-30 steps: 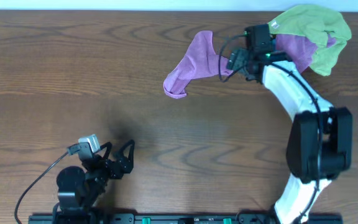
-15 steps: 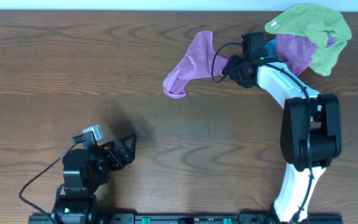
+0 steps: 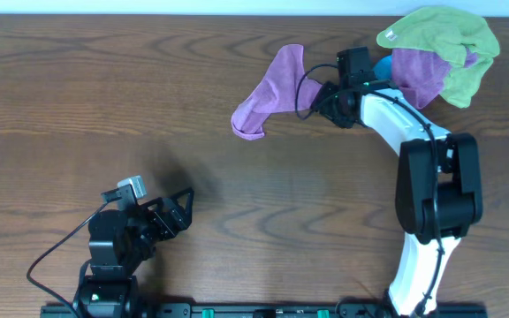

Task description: Fold the cloth

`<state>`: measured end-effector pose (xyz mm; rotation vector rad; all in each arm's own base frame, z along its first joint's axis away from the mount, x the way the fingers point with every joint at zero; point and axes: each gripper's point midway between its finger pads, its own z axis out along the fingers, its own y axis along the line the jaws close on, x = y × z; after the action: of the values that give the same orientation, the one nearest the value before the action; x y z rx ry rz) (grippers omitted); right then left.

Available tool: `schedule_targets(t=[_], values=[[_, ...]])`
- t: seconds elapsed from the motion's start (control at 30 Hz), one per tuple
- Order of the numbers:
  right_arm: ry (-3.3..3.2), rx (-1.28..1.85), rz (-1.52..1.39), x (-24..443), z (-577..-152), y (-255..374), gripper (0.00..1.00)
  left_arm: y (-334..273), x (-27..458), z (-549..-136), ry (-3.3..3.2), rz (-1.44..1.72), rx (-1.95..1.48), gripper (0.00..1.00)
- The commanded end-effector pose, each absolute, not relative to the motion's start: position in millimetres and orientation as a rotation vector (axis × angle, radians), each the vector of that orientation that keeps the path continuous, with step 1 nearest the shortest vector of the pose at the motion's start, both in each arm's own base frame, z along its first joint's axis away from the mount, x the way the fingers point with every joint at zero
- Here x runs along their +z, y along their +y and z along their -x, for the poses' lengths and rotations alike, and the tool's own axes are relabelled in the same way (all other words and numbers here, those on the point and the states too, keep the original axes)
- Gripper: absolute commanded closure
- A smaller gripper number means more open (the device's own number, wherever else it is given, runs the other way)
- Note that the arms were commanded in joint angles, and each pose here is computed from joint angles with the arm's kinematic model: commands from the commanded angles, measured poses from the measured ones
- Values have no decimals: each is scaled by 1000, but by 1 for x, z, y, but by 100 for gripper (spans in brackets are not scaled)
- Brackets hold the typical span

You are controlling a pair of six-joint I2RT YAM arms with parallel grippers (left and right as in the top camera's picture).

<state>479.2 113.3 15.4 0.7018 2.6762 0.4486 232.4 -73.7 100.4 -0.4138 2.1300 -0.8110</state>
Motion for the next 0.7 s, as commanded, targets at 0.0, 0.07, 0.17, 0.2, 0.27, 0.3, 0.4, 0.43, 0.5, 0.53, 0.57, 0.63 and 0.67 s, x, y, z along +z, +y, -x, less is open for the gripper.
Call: schedule_targets(t=[0.0,0.07,0.17,0.2,0.27,0.3,0.4,0.43,0.5,0.53,0.57,0.63,0.67], values=[[2698,442,-718,7,-474,119,50,-77,114,-235,2104,383,-832,5],[2690,411,-722,6,-475,115,51,-77,114,-235,2104,383,-832,5],[2683,378,-728,5,-476,111,55,-77,114,-235,2104,384,-832,5],[2680,366,-731,5,-476,109,56,-77,114,-235,2105,383,-832,5],[2674,348,-734,3,-477,107,59,-77,114,-235,2105,384,-832,5],[2672,344,-735,2,-478,106,60,-77,114,-235,2105,384,-832,5],[2680,341,-741,-6,-478,106,62,-77,114,-235,2105,384,-831,5],[2683,341,-750,-8,-477,106,62,-77,114,-235,2105,384,-831,5],[2686,339,-751,-12,-477,106,63,-77,114,-235,2104,384,-831,5],[2685,340,-752,-12,-478,106,63,-77,114,-235,2104,384,-831,5],[2683,340,-757,-12,-478,106,64,-77,114,-235,2105,384,-831,5],[2682,341,-760,-13,-478,106,73,-77,114,-235,2104,384,-831,5],[2681,341,-759,-13,-478,106,81,-77,114,-235,2104,384,-831,5]])
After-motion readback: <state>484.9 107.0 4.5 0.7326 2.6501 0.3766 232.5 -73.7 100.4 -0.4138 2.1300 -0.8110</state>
